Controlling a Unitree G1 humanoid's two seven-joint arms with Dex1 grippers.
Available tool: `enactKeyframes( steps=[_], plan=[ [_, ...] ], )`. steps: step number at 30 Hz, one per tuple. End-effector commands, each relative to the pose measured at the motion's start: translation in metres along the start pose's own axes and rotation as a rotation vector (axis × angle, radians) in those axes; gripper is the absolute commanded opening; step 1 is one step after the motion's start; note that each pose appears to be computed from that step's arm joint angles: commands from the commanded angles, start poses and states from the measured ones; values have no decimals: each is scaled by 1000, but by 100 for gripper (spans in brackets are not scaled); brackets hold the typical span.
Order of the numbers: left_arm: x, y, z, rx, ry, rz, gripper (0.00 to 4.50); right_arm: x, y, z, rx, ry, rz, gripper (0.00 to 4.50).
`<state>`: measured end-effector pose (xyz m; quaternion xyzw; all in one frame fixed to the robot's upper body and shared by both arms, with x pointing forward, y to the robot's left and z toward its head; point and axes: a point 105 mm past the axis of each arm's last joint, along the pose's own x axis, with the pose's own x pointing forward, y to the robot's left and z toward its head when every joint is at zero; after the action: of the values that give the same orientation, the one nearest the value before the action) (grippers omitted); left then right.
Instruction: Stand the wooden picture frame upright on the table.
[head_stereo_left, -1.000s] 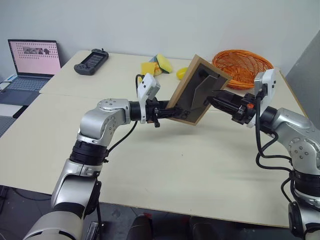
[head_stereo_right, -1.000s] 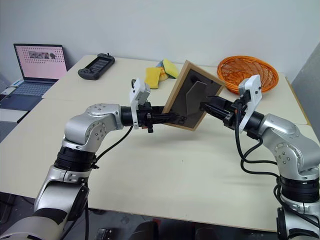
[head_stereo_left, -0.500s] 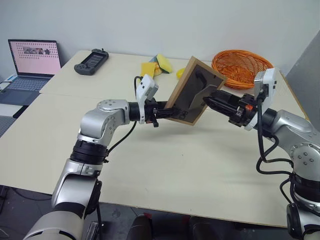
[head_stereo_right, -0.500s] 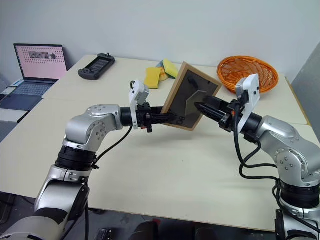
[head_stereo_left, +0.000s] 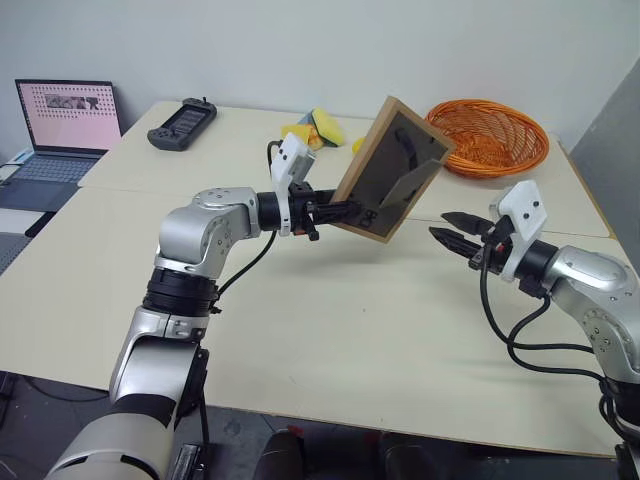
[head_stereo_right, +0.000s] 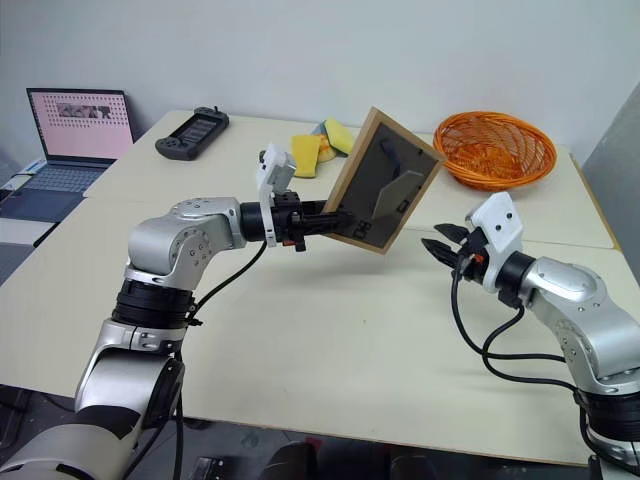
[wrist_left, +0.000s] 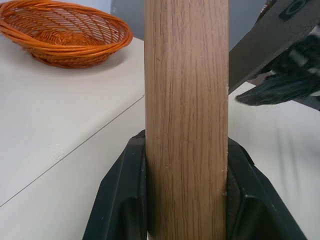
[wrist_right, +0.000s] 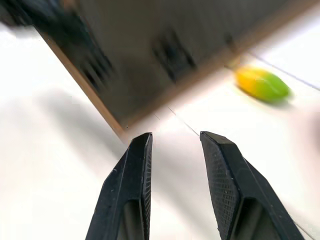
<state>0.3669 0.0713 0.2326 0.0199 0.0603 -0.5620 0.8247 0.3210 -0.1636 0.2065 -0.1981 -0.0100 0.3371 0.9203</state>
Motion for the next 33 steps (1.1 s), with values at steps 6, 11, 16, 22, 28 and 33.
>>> enactKeyframes(
  steps=[6, 11, 16, 22, 28, 33],
  plan=[
    [-10, -22, 19, -104, -37, -54, 130, -14, -40, -13, -578, 60, -119, 162],
    [-18, -27, 10, -349, 7, -49, 130, -16, -38, -12, -943, 19, -92, 210],
    [-26, -36, -4, -572, 79, -65, 130, -17, -21, -14, -1247, -100, -29, 337],
    [-21, -55, -14, -579, 106, -132, 130, 1, 0, -9, -1405, -235, -2, 419],
    [-18, -55, -19, -671, 126, -151, 130, 16, 13, -2, -1458, -362, -17, 419],
    [-24, -53, -22, -714, 140, -139, 130, 19, 3, 3, -1476, -371, -71, 419]
  ],
)
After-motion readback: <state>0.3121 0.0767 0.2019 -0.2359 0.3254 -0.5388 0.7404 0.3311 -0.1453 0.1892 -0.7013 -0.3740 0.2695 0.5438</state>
